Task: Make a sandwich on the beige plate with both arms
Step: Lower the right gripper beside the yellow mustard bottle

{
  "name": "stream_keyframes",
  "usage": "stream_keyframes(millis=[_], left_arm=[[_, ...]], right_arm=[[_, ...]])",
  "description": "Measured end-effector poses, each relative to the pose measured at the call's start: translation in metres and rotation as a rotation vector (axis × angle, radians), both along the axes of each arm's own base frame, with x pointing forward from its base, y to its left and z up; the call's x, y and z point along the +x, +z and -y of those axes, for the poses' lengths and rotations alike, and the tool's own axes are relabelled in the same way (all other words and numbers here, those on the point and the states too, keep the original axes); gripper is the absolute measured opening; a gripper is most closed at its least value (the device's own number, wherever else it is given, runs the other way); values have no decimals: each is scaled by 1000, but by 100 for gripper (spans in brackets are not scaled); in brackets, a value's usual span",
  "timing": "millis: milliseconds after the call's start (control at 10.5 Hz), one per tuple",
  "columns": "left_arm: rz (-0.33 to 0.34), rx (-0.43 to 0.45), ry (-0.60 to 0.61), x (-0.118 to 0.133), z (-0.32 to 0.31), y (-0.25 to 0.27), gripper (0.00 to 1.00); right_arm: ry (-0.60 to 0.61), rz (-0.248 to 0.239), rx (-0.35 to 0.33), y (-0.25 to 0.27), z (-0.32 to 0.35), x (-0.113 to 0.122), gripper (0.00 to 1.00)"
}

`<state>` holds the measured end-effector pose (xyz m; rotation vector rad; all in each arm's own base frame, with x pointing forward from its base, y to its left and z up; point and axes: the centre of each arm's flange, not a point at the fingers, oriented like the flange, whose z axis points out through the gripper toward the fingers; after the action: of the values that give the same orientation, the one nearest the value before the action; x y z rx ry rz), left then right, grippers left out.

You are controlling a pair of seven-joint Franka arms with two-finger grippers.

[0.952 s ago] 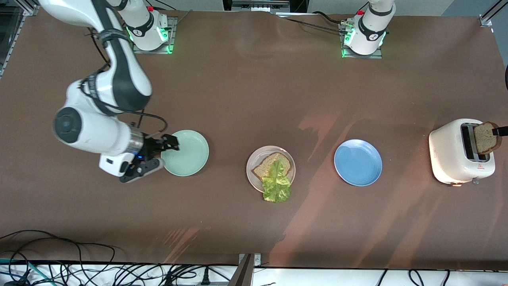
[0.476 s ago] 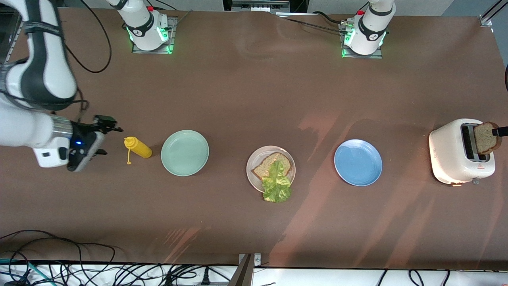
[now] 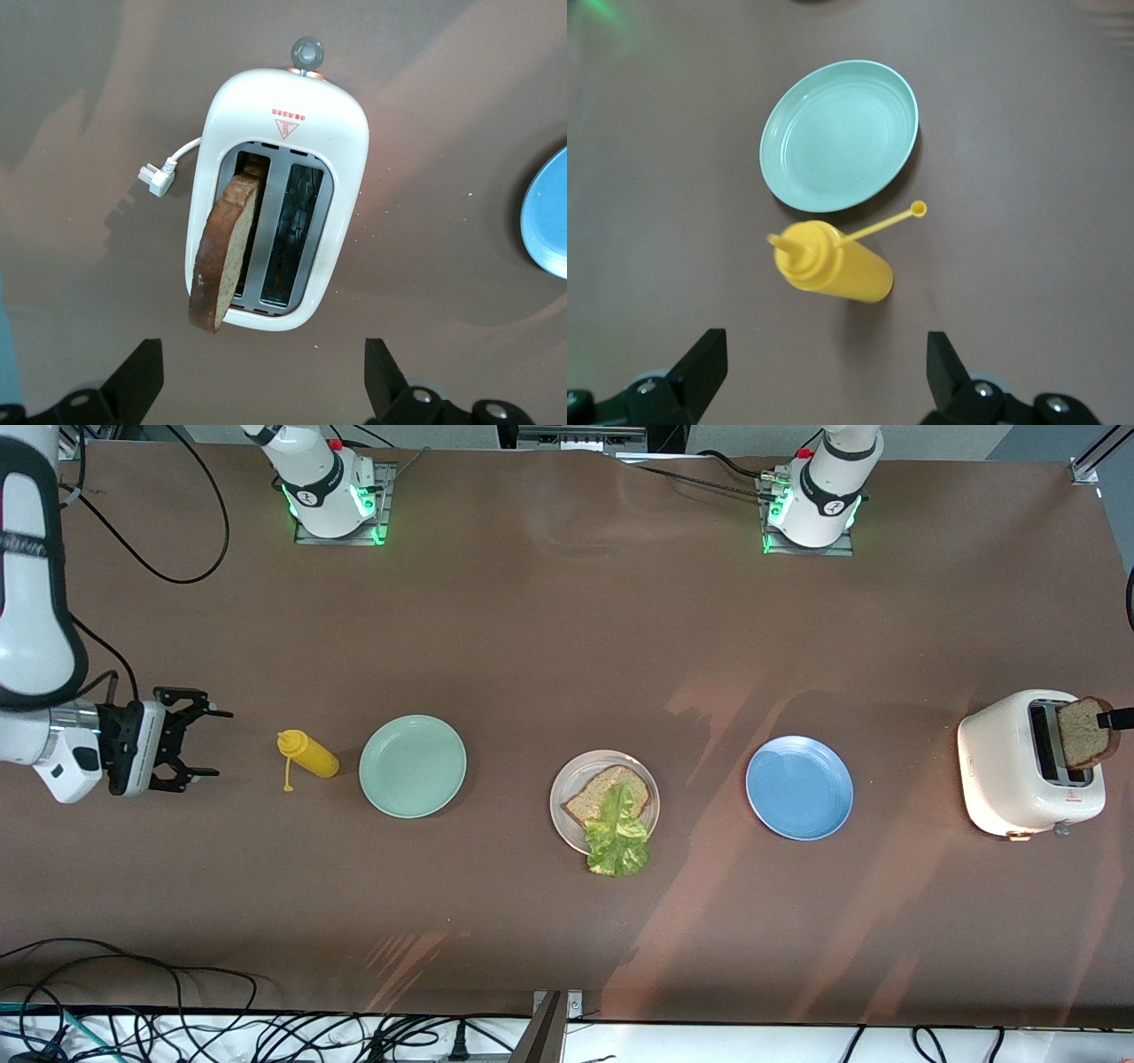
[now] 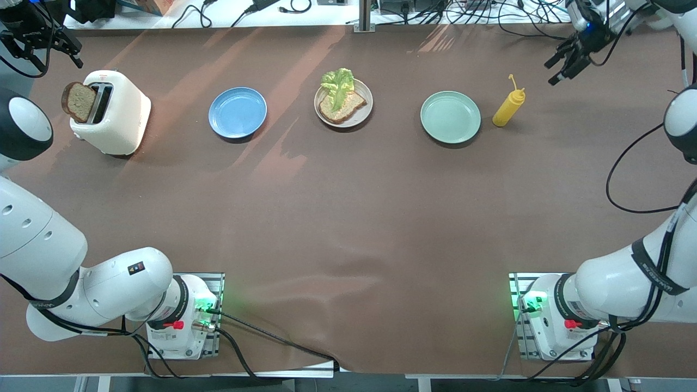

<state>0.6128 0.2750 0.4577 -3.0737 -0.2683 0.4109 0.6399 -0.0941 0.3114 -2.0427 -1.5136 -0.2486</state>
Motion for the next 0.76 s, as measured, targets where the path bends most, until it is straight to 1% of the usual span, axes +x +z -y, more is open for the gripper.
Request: stream_keyframes(millis=[95,190,381,667,762], left_arm=[[0,0,-1,0,0,0,100],[0,0,-1,0,1,0,100],[0,0,-2,1,1,0,100],[1,-1,-3,1,2,0,100],[1,-1,-3,1,2,0,100]], right_arm=[[10,14,73,-34,11,-1,100],[16,25,127,-62,17,-3,100],[13,49,219,-103,18,-6,100],[14,86,316,-140,7,-7,100],[28,101,338,-153,4,-9,100]])
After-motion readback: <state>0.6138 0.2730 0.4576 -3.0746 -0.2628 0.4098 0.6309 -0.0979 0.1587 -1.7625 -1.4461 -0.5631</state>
